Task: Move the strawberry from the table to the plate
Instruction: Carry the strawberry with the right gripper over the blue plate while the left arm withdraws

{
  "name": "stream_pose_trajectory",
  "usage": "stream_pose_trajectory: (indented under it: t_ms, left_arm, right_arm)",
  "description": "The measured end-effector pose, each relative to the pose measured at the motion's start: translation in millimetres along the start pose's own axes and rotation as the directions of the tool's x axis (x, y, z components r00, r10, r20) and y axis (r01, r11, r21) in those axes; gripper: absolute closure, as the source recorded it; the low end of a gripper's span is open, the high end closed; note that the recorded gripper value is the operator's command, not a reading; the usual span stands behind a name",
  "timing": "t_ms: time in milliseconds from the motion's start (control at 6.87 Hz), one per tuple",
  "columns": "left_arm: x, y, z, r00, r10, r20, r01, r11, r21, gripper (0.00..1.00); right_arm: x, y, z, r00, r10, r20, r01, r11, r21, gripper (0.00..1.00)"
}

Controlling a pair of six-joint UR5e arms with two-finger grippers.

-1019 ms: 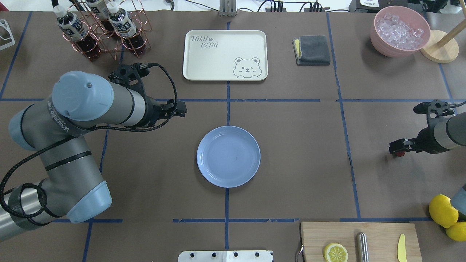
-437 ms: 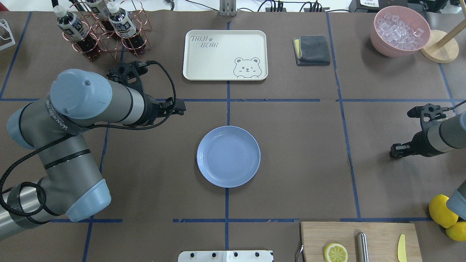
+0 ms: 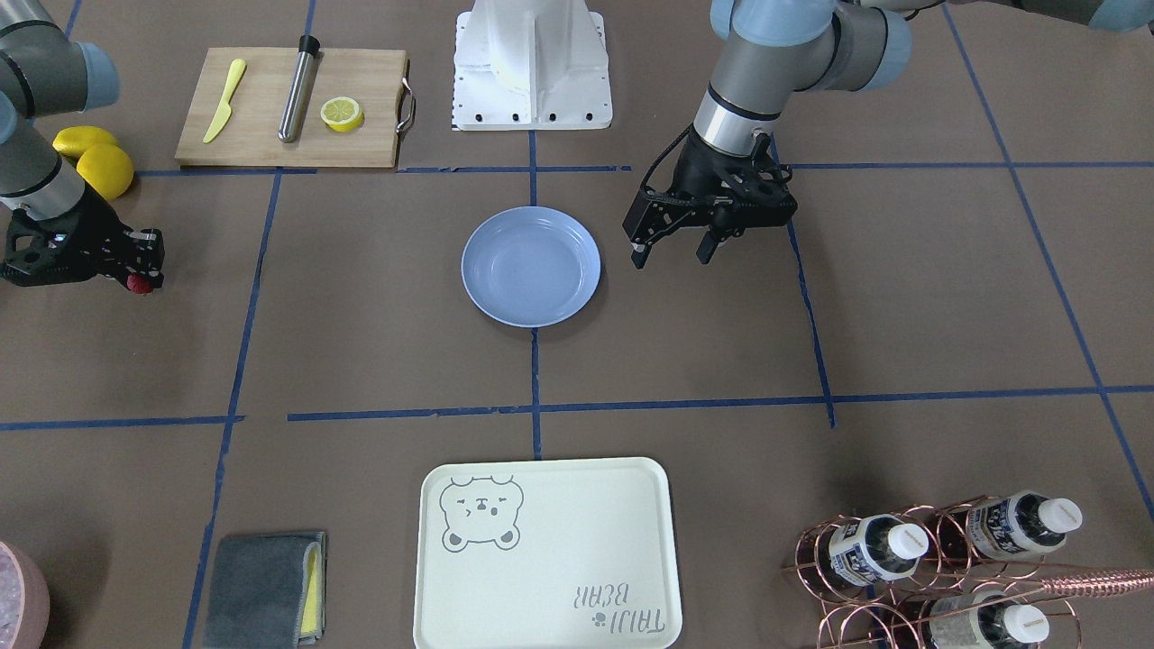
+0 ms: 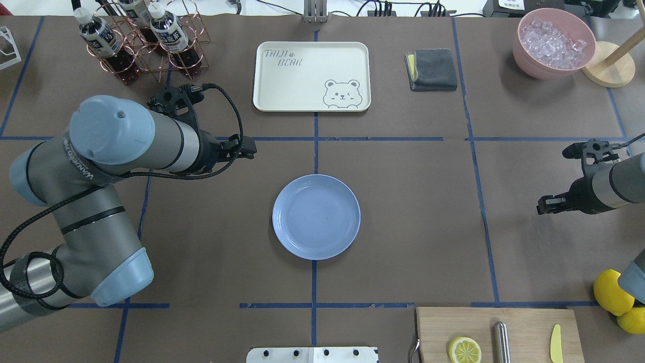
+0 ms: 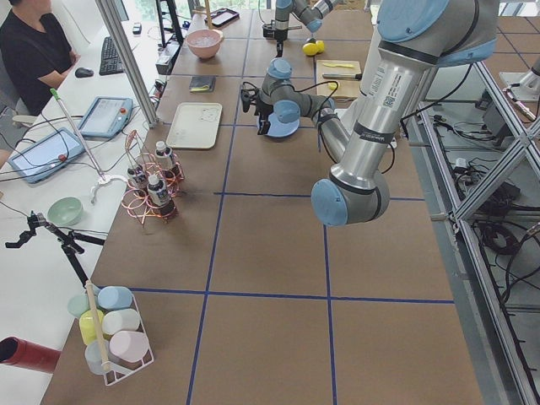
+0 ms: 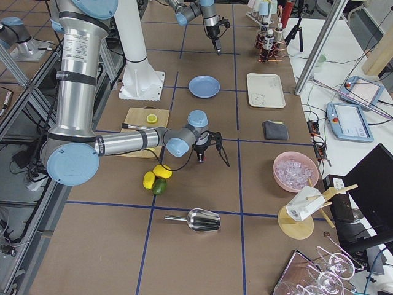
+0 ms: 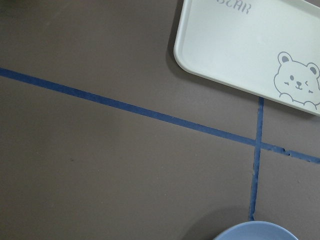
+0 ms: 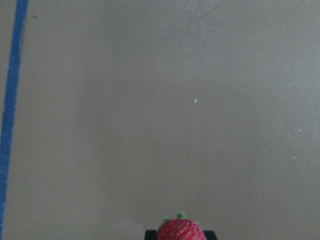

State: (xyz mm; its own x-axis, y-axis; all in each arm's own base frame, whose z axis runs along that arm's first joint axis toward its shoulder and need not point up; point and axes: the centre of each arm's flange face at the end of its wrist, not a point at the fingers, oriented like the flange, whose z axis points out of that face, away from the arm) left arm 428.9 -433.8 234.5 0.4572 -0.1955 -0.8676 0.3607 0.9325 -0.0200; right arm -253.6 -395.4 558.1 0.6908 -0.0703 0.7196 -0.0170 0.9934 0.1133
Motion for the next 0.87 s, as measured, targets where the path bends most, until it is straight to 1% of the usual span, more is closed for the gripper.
stream_pose_trajectory:
  t_ms: [146,291,437,583,728,874]
  left_arm:
    - [-2.9,-3.1,-0.2,1.0,0.006,0.005,-0.006,1.0,0.005,0.0]
    - [-7.4,-10.9,-2.3,0.999,0.04,0.011,-0.04,0.999,0.011,0.0]
    - [-15.4,-21.7,-5.1,0.995,0.093,0.025,-0.093,0.996,0.006,0.0]
    - [-29.1,-37.4,-8.7,0.987,0.149,0.053,-0.149,0.989,-0.008,0.0]
    - [-45.6,-53.9,-12.3,0.977,0.198,0.085,-0.197,0.98,-0.016,0.0]
    - [-67.0,-70.3,-15.9,0.963,0.242,0.115,-0.241,0.97,-0.024,0.0]
  right_arm:
    - [-17.5,-5.1,-12.4,1.0,-0.013,0.027,0.012,1.0,0.019,1.0]
    - [-43.7,-18.1,-22.5,0.998,-0.027,0.055,0.025,0.999,0.036,1.0]
    - [-78.9,-37.8,-31.7,0.997,-0.025,0.072,0.022,0.999,0.039,1.0]
    - [-127.0,-59.5,-42.9,0.996,0.004,0.09,-0.007,0.999,0.034,1.0]
    - [-184.5,-72.0,-50.4,0.993,0.039,0.113,-0.041,0.999,0.014,1.0]
    - [-251.5,-72.0,-52.4,0.99,0.074,0.12,-0.072,0.997,-0.019,1.0]
